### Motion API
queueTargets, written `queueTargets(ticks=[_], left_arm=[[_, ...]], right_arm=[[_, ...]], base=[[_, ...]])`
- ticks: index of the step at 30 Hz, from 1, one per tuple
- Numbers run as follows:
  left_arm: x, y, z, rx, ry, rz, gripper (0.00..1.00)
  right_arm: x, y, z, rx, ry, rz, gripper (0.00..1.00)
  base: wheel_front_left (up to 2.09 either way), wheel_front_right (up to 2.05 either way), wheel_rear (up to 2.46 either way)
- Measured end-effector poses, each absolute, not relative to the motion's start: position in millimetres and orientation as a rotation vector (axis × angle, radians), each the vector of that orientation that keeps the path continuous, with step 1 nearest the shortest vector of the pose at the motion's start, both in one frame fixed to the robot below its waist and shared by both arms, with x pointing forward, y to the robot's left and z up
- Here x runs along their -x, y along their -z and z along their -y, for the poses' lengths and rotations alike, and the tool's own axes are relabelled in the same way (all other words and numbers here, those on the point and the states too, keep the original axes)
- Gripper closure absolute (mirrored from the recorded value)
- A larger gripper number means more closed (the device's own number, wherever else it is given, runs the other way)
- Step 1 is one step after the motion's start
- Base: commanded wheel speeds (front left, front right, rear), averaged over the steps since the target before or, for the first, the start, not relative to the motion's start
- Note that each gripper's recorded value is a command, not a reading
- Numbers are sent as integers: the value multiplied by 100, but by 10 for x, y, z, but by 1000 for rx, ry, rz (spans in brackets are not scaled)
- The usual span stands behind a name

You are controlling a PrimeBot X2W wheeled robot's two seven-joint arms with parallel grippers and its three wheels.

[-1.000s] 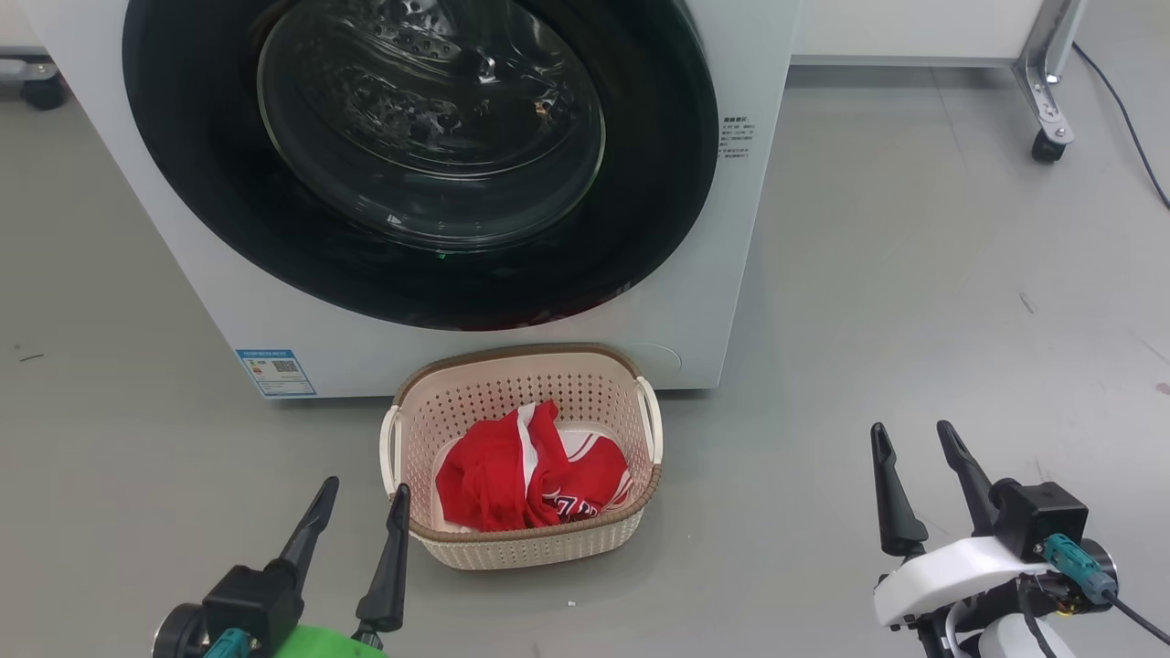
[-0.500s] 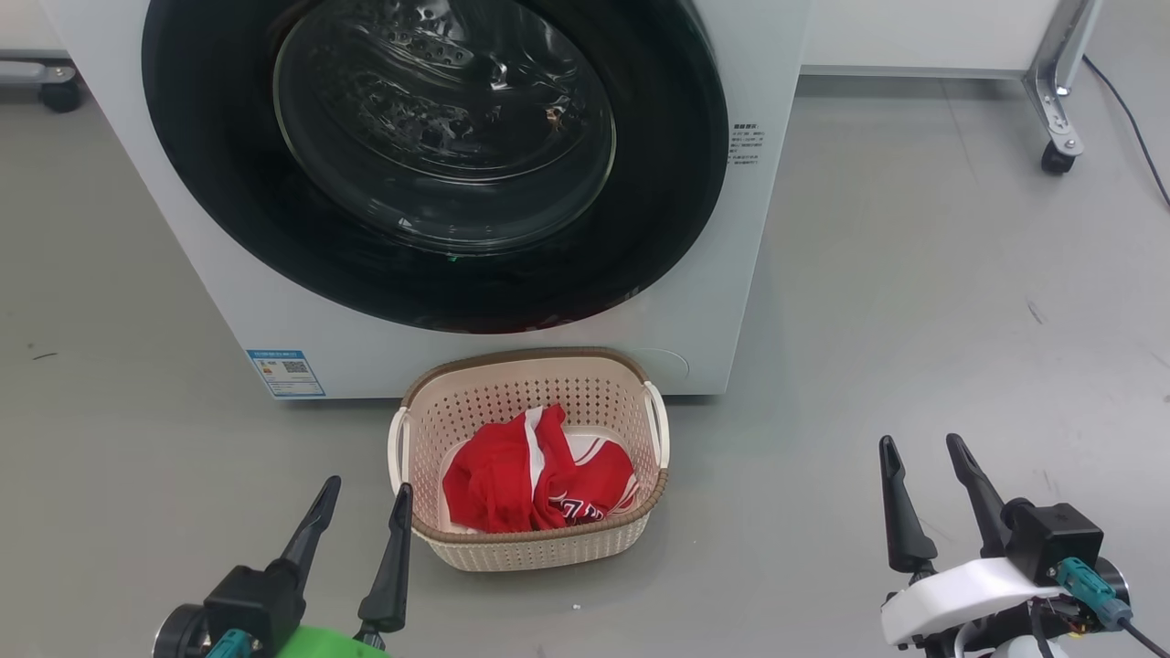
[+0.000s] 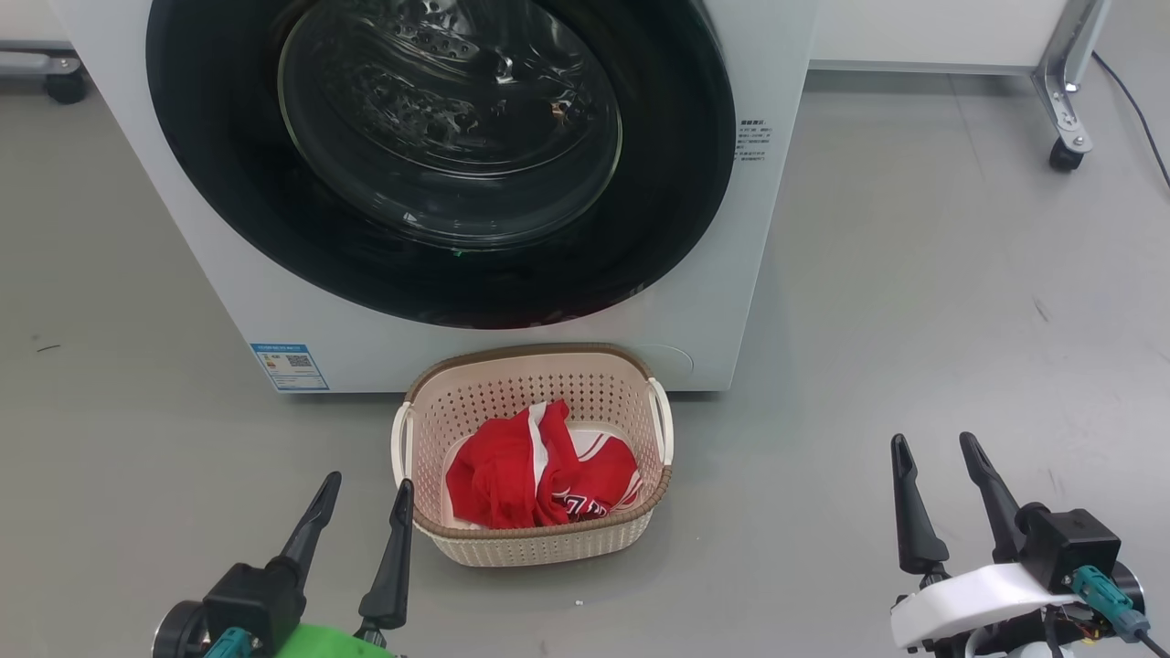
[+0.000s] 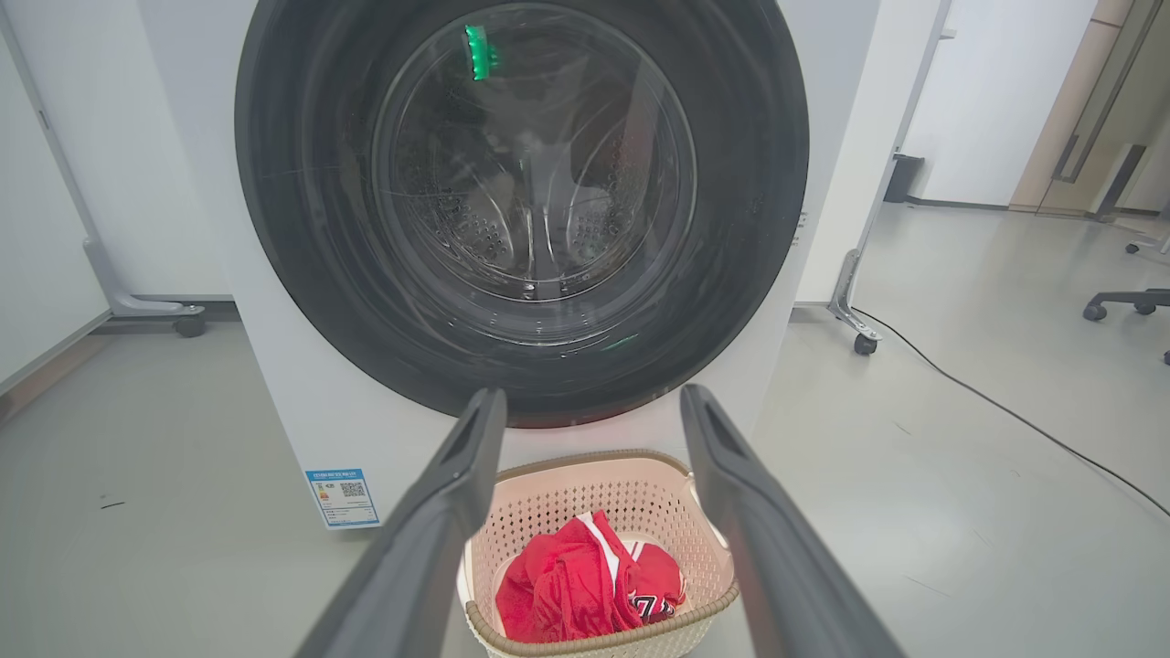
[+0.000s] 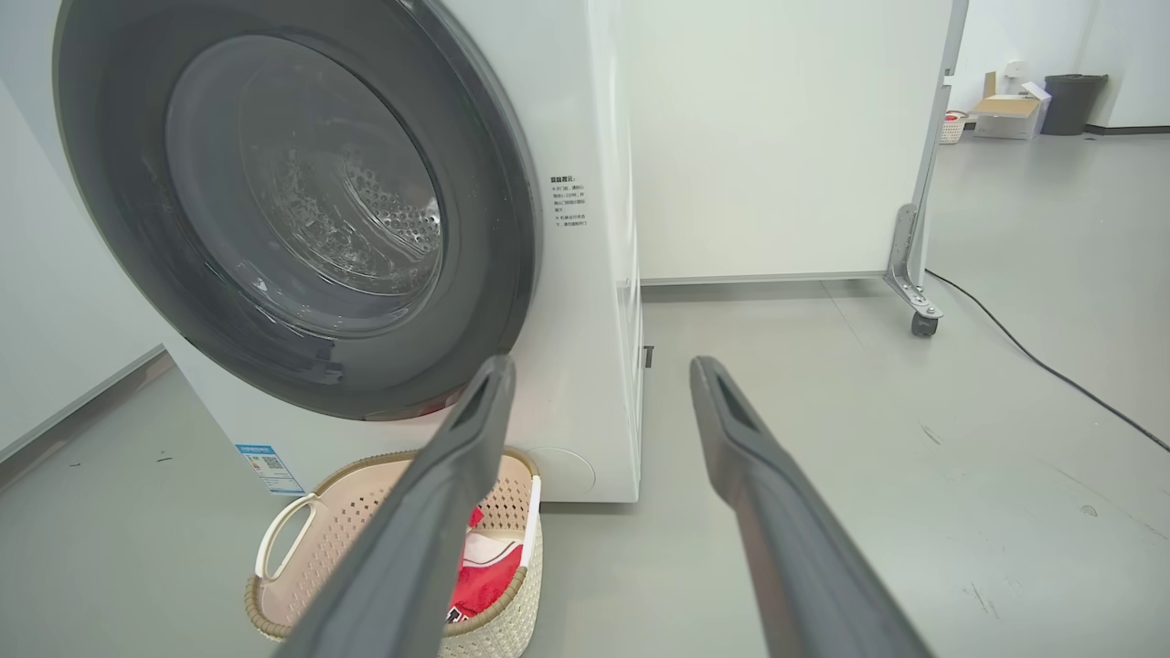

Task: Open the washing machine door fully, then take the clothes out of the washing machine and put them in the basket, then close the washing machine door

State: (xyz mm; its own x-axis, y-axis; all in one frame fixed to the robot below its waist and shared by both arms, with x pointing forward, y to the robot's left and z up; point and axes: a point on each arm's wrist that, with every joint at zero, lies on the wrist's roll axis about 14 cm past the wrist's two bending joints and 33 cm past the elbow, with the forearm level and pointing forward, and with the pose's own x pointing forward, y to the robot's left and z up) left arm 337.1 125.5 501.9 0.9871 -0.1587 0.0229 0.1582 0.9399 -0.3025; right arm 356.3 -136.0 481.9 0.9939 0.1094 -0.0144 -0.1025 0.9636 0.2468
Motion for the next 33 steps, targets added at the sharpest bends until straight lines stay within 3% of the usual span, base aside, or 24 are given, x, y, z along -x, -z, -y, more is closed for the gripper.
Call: queueTargets(ticks=[15, 16, 33], left_arm=[[-3377, -5022, -1279, 309, 151, -3, 0], [-3378, -5021, -1281, 310, 150, -3, 100], [-3318, -4846, -1264, 464, 122, -68, 100]], right_arm=[[-3567, -4838, 1359, -246, -110, -28, 0], [-3570, -4838, 1356, -246, -111, -30, 100], [-3480, -4636, 1380, -407, -64, -114, 100]], base=[[0, 0, 0], [0, 0, 0], [0, 0, 0]])
